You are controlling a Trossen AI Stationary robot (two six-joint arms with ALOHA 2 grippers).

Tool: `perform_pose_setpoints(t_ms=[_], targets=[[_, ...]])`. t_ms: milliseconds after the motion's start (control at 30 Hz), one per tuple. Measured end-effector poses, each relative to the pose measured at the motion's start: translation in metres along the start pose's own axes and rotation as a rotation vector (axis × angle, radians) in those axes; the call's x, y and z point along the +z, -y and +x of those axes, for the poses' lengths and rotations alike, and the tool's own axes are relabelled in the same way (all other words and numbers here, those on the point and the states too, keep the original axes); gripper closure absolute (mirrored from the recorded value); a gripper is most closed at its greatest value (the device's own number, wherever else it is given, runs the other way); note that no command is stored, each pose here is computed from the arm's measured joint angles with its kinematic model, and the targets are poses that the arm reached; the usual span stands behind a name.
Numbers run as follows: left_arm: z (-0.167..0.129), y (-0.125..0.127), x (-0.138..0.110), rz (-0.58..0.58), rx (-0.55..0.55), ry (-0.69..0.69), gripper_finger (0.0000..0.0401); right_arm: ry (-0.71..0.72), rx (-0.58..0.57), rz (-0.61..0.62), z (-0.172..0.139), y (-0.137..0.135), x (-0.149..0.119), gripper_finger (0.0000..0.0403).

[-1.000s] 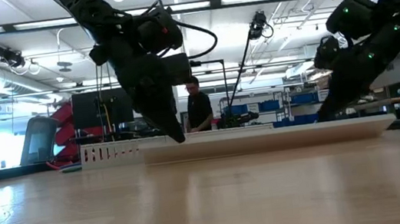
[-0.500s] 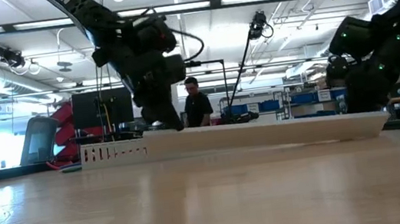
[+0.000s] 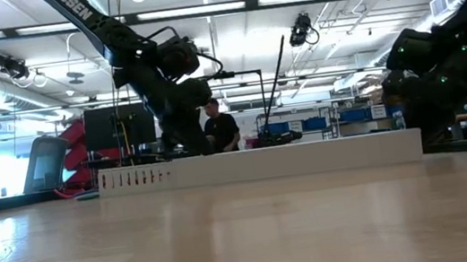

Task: Ziptie cables
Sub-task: Close the white cable duct

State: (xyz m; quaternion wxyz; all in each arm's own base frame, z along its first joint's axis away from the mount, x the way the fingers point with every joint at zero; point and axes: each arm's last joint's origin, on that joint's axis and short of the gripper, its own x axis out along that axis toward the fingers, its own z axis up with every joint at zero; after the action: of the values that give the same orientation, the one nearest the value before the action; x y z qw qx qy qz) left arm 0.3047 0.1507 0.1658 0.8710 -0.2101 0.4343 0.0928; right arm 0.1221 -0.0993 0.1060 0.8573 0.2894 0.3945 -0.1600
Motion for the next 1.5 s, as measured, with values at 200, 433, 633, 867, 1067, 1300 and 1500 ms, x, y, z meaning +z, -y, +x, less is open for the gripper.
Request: perform_pose_setpoints(t_ms=[200,433,633,867,1067,1300,1500], targets=[[0.013,-0.009,-0.004,-0.065,0.058,-0.031,0.0400,-0.003,-0.003,0.124,0.000,0.000,0.000,0.0403],[0.026,-0.014,-0.017,-0.084,0.136,-0.124,0.0401,0.018,-0.023,0.264,-0.004,-0.003,0.002,0.0403],[0.024,0.005,-0.015,0.014,0.112,-0.101,0.0401,0.171,-0.032,0.029,-0.008,-0.020,0.015,0.0403],[0.001,0.053,-0.002,0.187,0.131,0.045,0.0401,0.334,-0.022,-0.154,-0.015,-0.052,0.022,0.0403],[-0.012,0.076,-0.012,0.175,0.220,0.005,0.0401,0.349,0.007,-0.124,-0.015,-0.071,0.016,0.0403],[-0.031,0.129,-0.044,0.230,0.374,0.065,0.0401,0.308,0.093,-0.212,-0.013,-0.113,-0.004,0.0403],[-0.051,0.157,-0.080,0.213,0.330,0.142,0.0401,0.328,0.070,-0.243,-0.029,-0.161,-0.010,0.0403]])
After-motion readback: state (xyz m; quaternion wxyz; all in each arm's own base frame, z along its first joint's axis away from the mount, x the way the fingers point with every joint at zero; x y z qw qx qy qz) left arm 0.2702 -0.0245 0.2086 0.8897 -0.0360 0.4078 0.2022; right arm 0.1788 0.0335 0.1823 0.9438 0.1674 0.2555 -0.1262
